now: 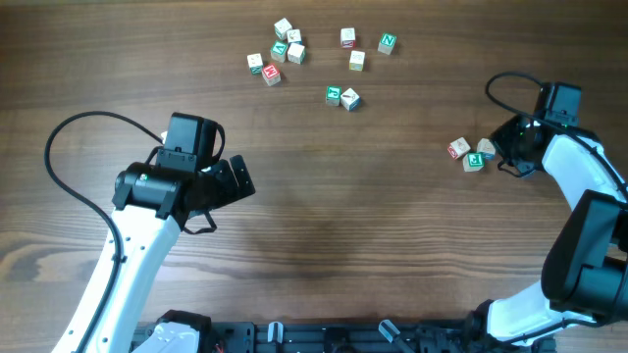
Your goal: Form a circle
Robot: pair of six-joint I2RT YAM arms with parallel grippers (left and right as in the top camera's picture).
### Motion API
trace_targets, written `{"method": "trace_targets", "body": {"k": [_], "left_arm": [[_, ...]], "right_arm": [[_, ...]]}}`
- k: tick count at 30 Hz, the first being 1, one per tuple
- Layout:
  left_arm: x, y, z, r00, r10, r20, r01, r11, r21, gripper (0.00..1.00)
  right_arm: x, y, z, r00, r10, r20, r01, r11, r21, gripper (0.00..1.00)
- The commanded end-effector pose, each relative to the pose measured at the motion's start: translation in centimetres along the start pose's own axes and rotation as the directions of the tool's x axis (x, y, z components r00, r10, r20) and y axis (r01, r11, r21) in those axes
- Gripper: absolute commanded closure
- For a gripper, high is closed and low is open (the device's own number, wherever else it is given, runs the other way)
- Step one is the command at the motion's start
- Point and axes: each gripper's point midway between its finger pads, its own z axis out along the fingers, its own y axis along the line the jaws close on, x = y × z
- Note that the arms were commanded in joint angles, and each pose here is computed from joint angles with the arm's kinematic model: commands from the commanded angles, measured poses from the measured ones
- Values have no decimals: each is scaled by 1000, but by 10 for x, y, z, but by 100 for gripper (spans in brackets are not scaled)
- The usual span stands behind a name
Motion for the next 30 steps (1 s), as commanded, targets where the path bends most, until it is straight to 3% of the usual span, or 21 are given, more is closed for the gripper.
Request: {"method": "trace_targets", "body": {"k": [1,13,25,30], "left_arm": [[0,1,0,1000,-2,-1,2,1000,2,0],[0,1,0,1000,-3,-1,3,1000,2,0],[0,1,0,1000,-3,-1,3,1000,2,0],[0,1,0,1000,-3,-1,3,1000,2,0]], "right_arm": [[6,4,4,998,-50,-26,49,998,-28,96],[4,13,4,994,-106,-17,105,992,-73,96],[-11,-5,1,999,7,35,-8,1000,20,95],[-6,-1,3,999,-41,9,41,999,-7,96]]}}
